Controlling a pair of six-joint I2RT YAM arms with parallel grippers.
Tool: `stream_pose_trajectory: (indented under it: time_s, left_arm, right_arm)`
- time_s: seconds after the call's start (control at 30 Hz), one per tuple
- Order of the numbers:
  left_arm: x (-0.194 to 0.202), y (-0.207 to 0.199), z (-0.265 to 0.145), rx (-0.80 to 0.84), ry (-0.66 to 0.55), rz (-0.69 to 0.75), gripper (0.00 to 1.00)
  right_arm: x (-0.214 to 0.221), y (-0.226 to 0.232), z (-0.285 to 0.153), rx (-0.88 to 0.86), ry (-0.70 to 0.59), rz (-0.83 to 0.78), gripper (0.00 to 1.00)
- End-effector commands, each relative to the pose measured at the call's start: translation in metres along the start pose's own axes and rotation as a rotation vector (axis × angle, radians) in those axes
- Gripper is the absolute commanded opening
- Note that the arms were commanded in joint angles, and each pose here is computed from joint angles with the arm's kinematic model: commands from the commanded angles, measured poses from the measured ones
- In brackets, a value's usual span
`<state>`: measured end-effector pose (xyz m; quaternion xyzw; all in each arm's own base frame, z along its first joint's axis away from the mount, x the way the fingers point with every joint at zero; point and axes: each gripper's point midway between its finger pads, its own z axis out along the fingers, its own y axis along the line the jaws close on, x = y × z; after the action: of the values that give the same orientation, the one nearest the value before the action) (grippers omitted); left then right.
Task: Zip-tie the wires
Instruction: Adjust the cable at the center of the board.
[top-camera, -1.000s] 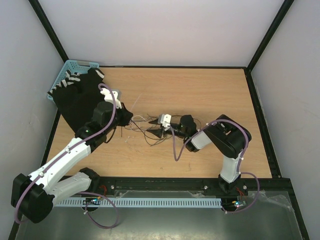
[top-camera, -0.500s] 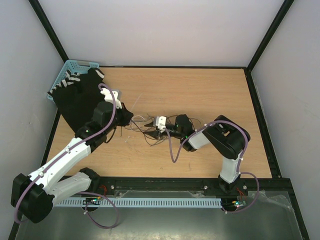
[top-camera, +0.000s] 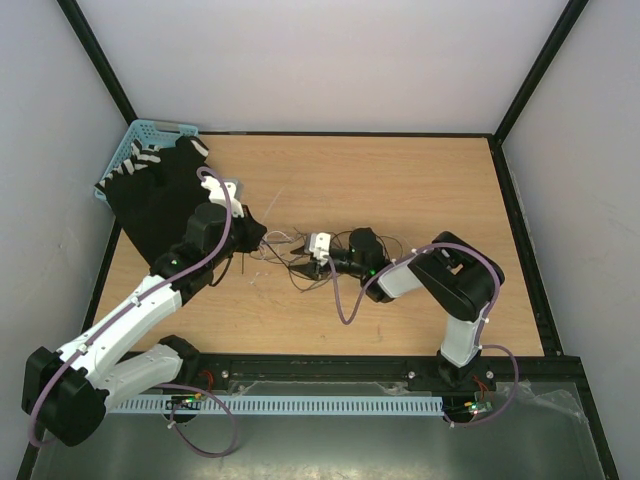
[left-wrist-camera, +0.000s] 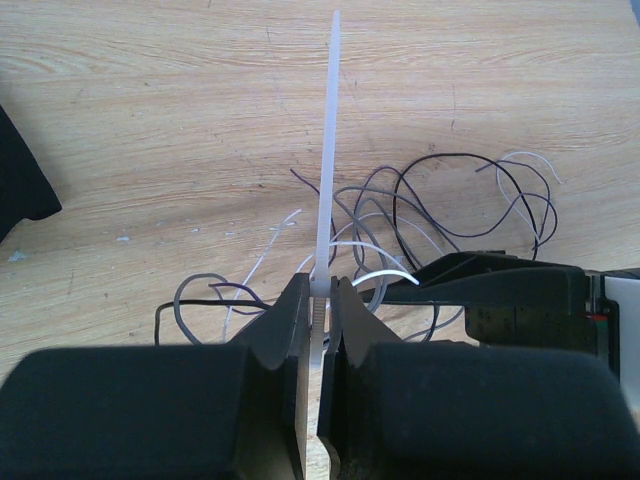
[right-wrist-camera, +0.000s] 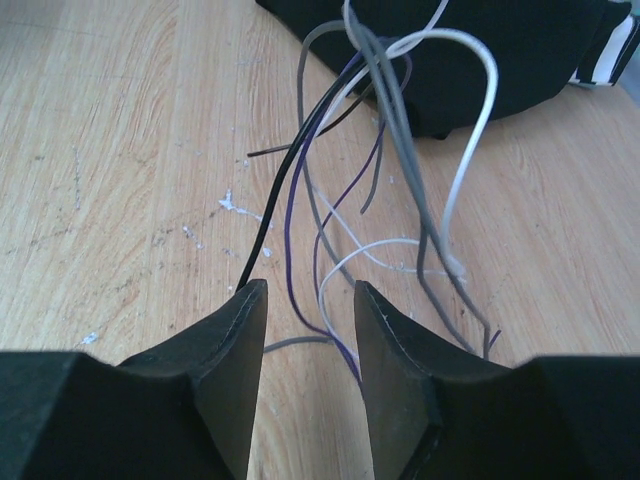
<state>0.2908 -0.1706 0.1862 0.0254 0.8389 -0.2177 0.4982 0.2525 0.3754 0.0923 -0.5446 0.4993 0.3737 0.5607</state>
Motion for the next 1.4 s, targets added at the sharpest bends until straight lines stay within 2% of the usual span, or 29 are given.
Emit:
stream_pose_trajectory:
  time_s: [0.0, 0.1, 0.2, 0.33, 0.43, 0.97, 1.37]
  left_arm:
    - [-0.018, -0.009, -0.005, 0.024, -0.043, -0.003, 0.0]
    - [-0.018, -0.009, -0.005, 0.023, -0.042, -0.004, 0.0]
    - [-0.019, -0.009, -0.005, 0.025, -0.045, -0.004, 0.0]
    - [-0.019, -0.009, -0.006, 0.022, -0.048, -0.005, 0.0]
    - [-0.02, -0.008, -0.007, 0.023, -0.053, -0.001, 0.0]
    - [-0.018, 0.0, -0.007, -0.011, -0.056, 0.009, 0.0]
    - [-0.017, 0.004, -0.008, -0.022, -0.055, 0.005, 0.0]
  right_arm:
    - [-0.014, -0.006, 0.009, -0.007, -0.032, -0.009, 0.5]
    - [-0.015, -0.008, 0.011, -0.004, -0.037, -0.002, 0.49]
    - [-0.018, -0.008, 0.012, -0.007, -0.05, 0.01, 0.42]
    - [-0.021, -0.008, 0.009, 0.003, -0.049, 0.008, 0.15]
    - [-0.021, -0.009, 0.001, 0.031, -0.029, 0.003, 0.0]
    - [-0.032, -0.026, -0.066, 0.232, 0.116, -0.032, 0.0]
    - [-0.042, -0.041, -0.095, 0.316, 0.108, -0.016, 0.0]
